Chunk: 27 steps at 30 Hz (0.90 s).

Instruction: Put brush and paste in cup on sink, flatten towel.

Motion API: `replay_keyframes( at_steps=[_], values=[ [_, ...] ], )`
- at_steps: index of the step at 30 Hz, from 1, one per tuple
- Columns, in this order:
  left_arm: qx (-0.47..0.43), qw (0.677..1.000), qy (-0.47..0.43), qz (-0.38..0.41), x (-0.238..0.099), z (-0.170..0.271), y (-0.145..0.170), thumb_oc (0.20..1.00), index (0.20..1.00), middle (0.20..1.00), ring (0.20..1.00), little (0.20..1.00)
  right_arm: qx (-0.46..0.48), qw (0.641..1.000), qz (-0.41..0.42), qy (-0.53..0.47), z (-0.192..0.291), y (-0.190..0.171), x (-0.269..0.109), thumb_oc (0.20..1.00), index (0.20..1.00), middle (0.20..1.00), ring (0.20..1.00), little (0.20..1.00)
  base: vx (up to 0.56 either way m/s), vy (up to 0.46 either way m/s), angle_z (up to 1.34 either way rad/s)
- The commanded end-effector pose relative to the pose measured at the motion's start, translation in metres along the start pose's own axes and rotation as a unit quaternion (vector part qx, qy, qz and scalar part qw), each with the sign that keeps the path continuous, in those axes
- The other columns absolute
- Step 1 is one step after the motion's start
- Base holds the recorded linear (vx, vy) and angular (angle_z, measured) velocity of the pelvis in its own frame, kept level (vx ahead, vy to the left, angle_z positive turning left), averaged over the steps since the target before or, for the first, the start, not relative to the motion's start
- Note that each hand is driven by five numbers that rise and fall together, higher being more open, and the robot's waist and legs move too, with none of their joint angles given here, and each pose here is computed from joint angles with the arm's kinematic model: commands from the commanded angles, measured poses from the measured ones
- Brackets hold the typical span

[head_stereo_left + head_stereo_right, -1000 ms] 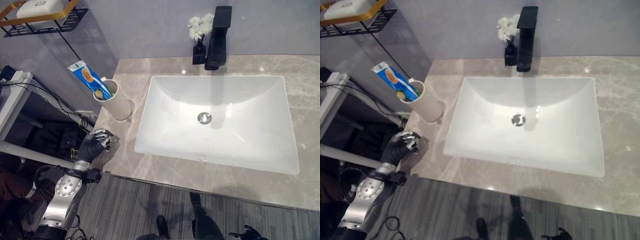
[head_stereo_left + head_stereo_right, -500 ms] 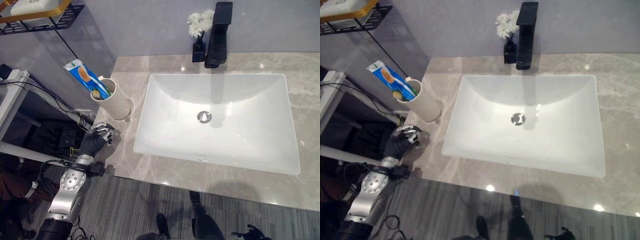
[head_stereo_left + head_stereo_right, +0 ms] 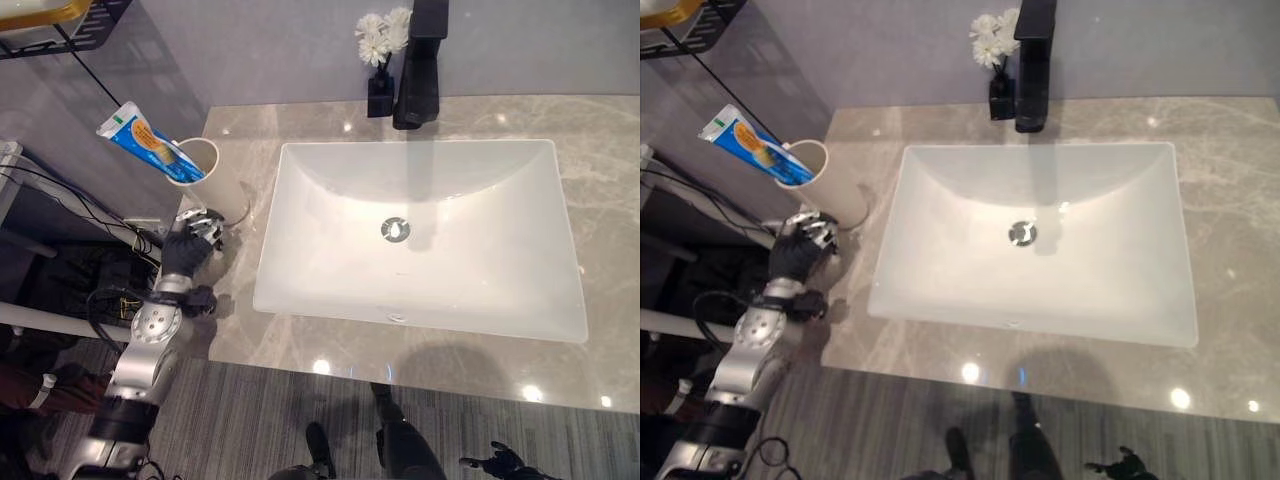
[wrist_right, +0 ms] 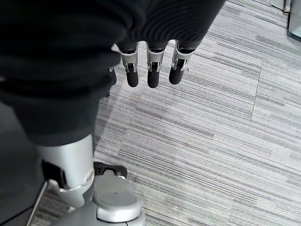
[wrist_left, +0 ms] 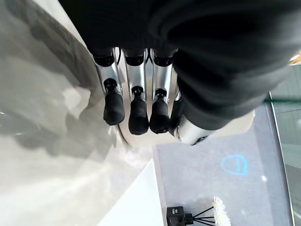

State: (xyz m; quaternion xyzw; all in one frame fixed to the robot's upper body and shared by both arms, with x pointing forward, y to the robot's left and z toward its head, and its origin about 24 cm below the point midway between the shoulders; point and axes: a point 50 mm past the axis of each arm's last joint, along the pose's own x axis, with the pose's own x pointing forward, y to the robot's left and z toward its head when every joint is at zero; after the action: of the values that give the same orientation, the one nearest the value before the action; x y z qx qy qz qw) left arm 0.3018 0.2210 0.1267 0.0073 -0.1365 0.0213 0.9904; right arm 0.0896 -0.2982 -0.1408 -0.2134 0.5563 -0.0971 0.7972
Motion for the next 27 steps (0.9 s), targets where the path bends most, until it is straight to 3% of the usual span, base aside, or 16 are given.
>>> replay_keyframes(
  at_steps=[1,5,10,19,27],
  values=[
    [-0.014,0.996,-0.076,0.051,0.019,0.027,0.006,0.200,0.200,0.200,0.200,0.200,-0.018,1.000,0.000,0.014,-0.002,0.003,0.000,1.000,1.000,1.000,1.000,1.000,-0.01,-0.005,-0.05],
    [-0.039,0.993,-0.094,0.058,0.032,0.036,-0.005,0.200,0.200,0.200,0.200,0.200,-0.025,1.000,0.000,0.004,0.005,0.005,0.001,1.000,1.000,1.000,1.000,1.000,0.00,-0.008,-0.09],
    [-0.033,0.994,-0.095,0.046,0.024,0.035,-0.003,0.200,0.200,0.200,0.200,0.200,-0.017,1.000,-0.002,-0.002,0.008,0.006,0.001,1.000,1.000,1.000,1.000,1.000,0.00,0.000,-0.03],
    [-0.006,0.998,-0.042,0.054,-0.005,0.013,0.024,0.200,0.200,0.200,0.200,0.200,-0.011,1.000,0.005,0.010,0.000,0.007,0.000,1.000,1.000,1.000,1.000,1.000,0.00,0.000,0.00],
    [-0.001,0.996,-0.032,0.081,-0.004,0.010,0.036,0.200,0.200,0.200,0.200,0.200,-0.017,1.000,0.009,0.009,0.001,0.009,0.000,1.000,1.000,1.000,1.000,1.000,0.00,0.000,0.00]
  ],
)
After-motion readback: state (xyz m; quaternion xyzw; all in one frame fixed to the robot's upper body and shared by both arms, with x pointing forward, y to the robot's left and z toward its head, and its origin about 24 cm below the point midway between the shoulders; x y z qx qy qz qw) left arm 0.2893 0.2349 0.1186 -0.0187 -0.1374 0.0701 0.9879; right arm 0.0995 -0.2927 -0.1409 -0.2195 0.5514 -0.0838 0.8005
